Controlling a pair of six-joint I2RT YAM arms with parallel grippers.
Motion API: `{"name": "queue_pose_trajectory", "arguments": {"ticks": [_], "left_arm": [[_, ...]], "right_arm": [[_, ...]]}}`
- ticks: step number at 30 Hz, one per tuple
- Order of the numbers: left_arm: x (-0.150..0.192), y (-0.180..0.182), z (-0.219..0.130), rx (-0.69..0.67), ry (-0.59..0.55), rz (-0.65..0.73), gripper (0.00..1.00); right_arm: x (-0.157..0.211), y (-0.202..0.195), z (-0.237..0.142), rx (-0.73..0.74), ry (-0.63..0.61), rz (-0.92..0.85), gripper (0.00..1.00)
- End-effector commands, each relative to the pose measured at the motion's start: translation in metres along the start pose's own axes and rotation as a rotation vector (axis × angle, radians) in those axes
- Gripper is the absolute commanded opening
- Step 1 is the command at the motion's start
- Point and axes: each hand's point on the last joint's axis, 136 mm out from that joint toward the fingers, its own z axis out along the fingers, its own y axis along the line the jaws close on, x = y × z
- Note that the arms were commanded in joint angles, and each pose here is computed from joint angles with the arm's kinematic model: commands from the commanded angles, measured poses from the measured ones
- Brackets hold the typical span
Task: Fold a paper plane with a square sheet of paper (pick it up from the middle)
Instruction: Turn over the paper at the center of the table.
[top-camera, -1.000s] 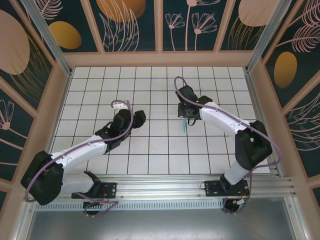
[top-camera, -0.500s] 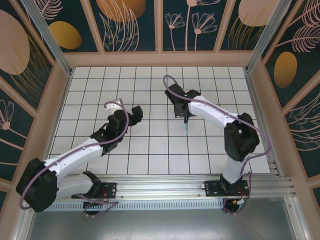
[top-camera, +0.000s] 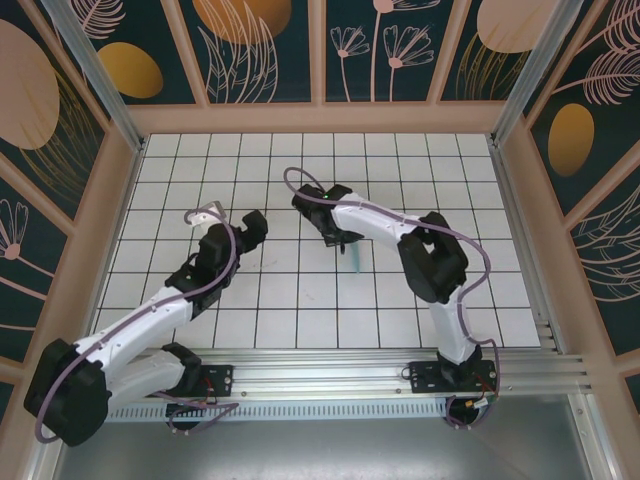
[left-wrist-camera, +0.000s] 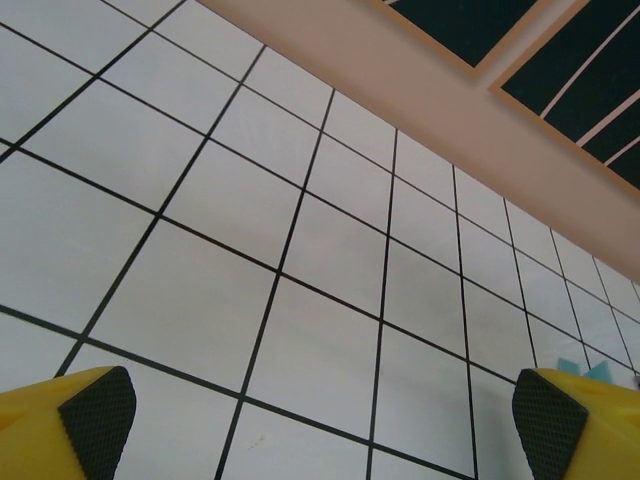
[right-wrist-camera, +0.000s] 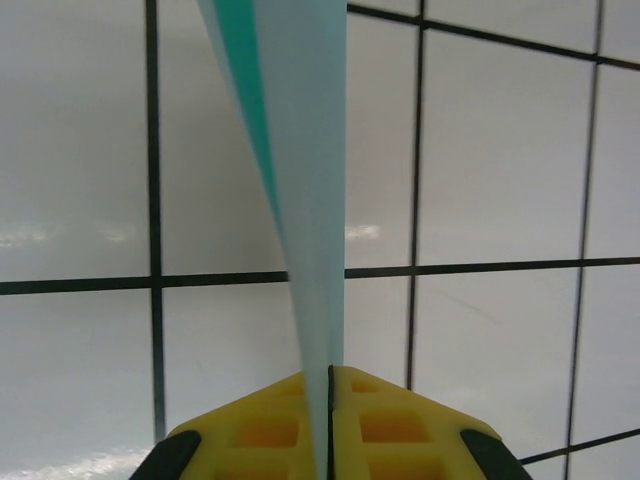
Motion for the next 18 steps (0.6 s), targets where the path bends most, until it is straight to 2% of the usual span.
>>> {"name": "queue_pose_trajectory", "arguments": {"ticks": [1,4,7,11,13,16,18], "left_arm": [[-0.003,0.023,-0.010,-0.058,-0.039,-0.052,0.98],[-0.007,0.034,-0.021,-0.083,-0.062,-0.065,0.98],[-0.007,0.044,-0.028,-0.081,-0.089,-0.093,0.99],[-0.007,0.036,-0.031,-0.039,-0.076,-0.067,0.99],[-0.008,0.035,-0.030,-0.052,-0.066,-0.045,0.99],[-0.007,0.029,-0.026,-0.045,-0.050,-0.026,0.99],[-0.004,0.019,-0.022,-0.016,-0.020,-0.012,0.99]], "right_arm": [[0.007,0.013,0.007,0.009,0.045,0.007,0.10],[0.012,0.032,0.015,-0.002,0.066,-0.004,0.13],[0.018,0.055,0.023,-0.076,0.130,0.010,0.15],[0.021,0.086,0.020,-0.206,0.161,0.048,0.29],[0.018,0.100,0.010,-0.292,0.167,0.057,0.34],[0.004,0.106,-0.018,-0.383,0.111,0.085,0.51],[-0.006,0.107,-0.040,-0.463,0.065,0.095,0.53]]}}
